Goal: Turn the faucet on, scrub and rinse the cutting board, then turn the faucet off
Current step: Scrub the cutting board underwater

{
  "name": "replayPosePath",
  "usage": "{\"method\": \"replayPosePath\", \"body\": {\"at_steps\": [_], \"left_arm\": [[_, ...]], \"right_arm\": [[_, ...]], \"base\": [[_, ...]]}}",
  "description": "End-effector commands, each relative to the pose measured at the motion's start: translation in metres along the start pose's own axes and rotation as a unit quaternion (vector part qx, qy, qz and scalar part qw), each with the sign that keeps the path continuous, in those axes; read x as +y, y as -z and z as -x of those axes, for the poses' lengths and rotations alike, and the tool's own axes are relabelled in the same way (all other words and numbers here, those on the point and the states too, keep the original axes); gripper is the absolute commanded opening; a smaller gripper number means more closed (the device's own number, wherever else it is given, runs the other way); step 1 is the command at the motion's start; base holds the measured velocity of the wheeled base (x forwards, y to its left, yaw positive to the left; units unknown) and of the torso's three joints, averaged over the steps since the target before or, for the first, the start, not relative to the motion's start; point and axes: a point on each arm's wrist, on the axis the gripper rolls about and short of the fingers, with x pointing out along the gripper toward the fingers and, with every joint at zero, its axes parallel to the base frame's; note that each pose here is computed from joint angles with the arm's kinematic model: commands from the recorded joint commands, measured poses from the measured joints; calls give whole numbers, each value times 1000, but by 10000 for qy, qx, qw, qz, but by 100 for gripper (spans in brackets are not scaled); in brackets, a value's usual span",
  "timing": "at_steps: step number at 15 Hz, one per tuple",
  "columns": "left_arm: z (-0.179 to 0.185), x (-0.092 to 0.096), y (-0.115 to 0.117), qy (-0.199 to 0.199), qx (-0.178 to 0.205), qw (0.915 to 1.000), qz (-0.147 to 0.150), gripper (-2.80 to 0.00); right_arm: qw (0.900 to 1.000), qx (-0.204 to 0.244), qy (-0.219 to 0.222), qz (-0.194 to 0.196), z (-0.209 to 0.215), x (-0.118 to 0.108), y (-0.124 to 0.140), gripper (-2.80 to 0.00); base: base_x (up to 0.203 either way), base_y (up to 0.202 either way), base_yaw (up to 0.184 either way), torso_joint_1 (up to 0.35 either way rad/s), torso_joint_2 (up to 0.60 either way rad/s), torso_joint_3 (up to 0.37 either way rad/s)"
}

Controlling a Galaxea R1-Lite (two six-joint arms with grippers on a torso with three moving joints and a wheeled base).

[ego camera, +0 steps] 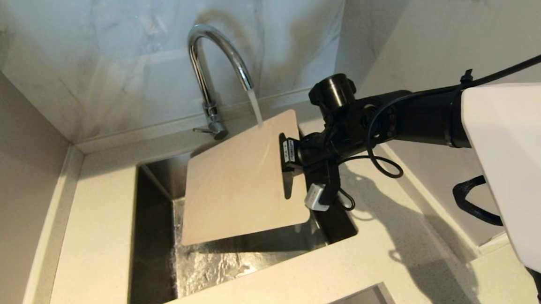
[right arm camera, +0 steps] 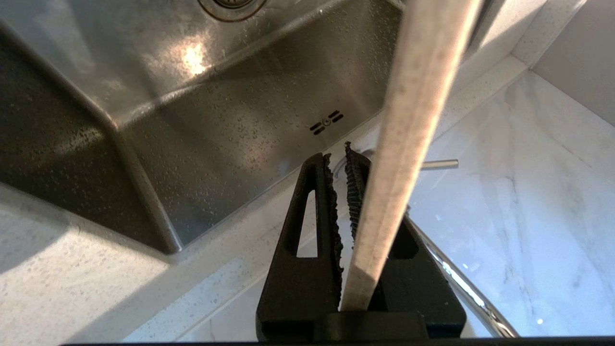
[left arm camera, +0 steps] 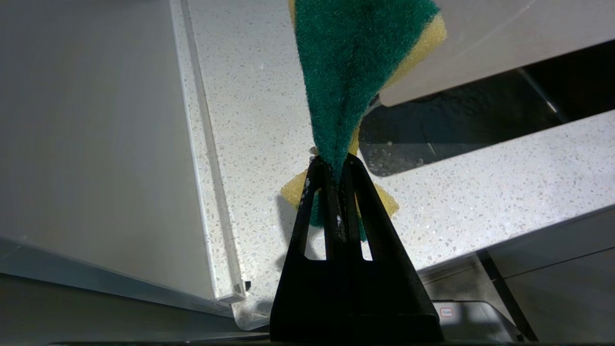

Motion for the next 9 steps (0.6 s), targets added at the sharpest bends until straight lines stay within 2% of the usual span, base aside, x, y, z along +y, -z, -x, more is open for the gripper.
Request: {"method": "replayPosePath", "body": {"at_steps": [1,3,6,9], "left_arm": [[0,0,0,3,4,10000,5,-280],[0,0,0,3,4,10000,5,-280],[0,0,0,3,4,10000,5,-280],[0,0,0,3,4,10000,1,-280]], "right_arm": [[10000,-39,2,69,-2,0,-1,-280],[9999,24,56,106,-2,-1,0,-280],[9990,90,387,198,-8,-4,2,-280],[9990,66,400,200,-11,-3,1,-280]], "base": [[0,0,0,0,0,0],[0,0,0,0,0,0],[0,0,0,0,0,0],[0,0,0,0,0,0]]}}
